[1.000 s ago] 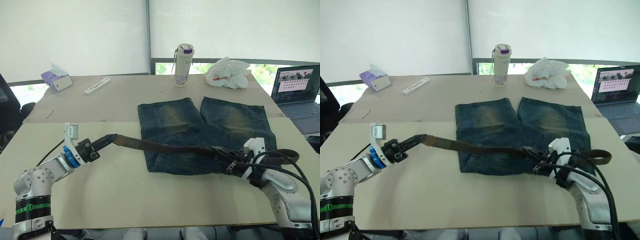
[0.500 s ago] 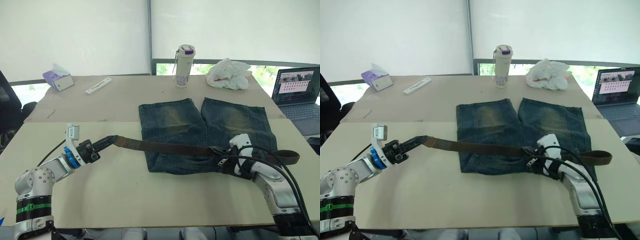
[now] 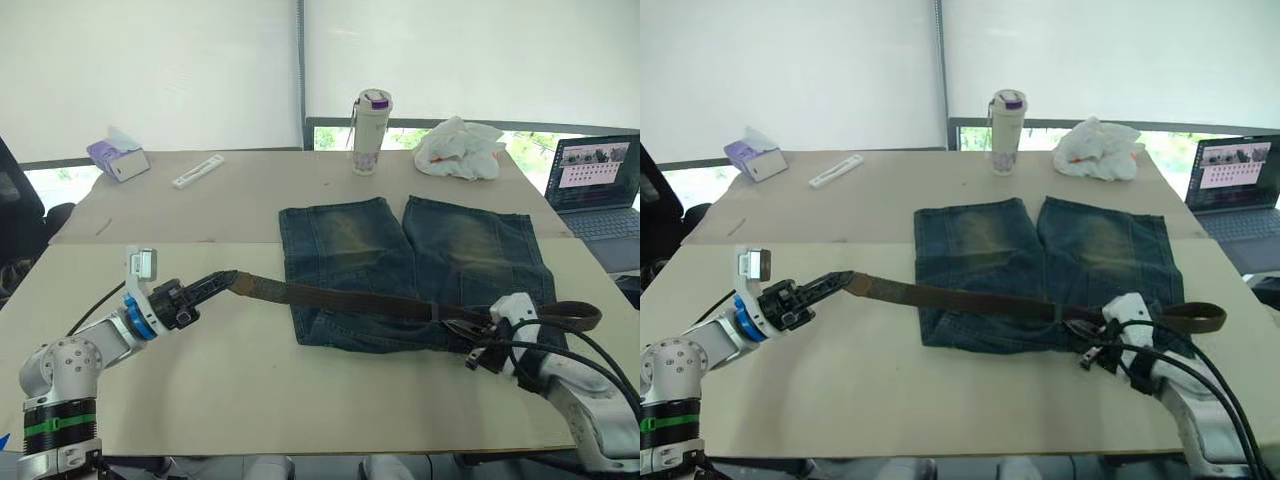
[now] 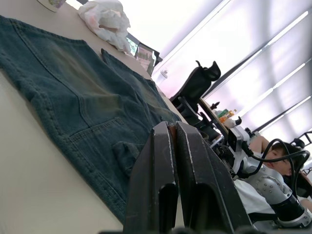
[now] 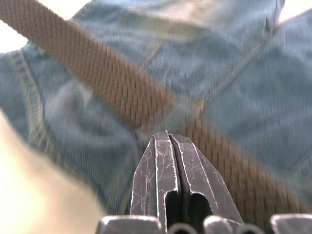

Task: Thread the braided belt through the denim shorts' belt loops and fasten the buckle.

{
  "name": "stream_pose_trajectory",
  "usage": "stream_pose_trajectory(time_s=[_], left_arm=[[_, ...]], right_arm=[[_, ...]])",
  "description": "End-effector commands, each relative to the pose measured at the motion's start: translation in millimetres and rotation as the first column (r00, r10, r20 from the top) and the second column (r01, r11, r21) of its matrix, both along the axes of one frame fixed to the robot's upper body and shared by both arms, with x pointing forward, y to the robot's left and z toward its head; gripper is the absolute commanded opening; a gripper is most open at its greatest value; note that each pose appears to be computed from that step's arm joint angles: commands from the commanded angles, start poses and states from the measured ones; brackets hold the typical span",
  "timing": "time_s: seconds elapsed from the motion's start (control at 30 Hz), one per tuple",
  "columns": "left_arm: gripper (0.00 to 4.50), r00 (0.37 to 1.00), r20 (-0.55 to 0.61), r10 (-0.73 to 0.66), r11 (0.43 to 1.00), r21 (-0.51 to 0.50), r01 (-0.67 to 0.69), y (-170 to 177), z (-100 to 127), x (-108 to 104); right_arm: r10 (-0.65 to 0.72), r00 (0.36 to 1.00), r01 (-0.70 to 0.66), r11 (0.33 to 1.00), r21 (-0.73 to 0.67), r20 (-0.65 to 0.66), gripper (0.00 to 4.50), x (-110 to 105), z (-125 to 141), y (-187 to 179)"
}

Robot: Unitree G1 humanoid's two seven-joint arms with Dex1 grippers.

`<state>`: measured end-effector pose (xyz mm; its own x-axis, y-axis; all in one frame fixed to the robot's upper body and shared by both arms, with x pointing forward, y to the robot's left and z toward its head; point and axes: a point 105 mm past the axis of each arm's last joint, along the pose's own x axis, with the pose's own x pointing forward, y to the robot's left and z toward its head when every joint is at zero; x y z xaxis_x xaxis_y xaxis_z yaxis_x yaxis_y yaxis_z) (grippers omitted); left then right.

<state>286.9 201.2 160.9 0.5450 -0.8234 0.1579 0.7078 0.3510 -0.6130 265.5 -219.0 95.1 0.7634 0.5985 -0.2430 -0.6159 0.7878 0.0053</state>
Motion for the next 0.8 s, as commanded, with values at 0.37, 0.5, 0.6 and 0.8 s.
stream_pose_trajectory(time_s=[0.37, 0.5, 0.6, 0.8], left_arm=[[0.00, 0.992, 0.095, -0.085, 0.990, -0.104, 0.095, -43, 36, -7], [0.00, 0.995, 0.077, -0.066, 0.984, -0.163, 0.078, -59, 37, -1], [0.00, 0.997, 0.056, -0.052, 0.978, -0.200, 0.062, -67, 35, 2], [0.00, 0.999, 0.009, -0.048, 0.975, -0.215, 0.049, -77, 24, 2]], right_arm=[[0.303, 0.952, -0.264, 0.879, 0.398, -0.035, 2.67, -31, 41, 122], [0.298, 0.954, -0.246, 0.839, 0.485, -0.030, 3.64, -22, 45, 147], [0.268, 0.963, -0.217, 0.811, 0.544, -0.017, 3.64, -14, 50, 152], [0.219, 0.975, -0.174, 0.627, 0.759, 0.043, 3.64, -5, 82, 152]])
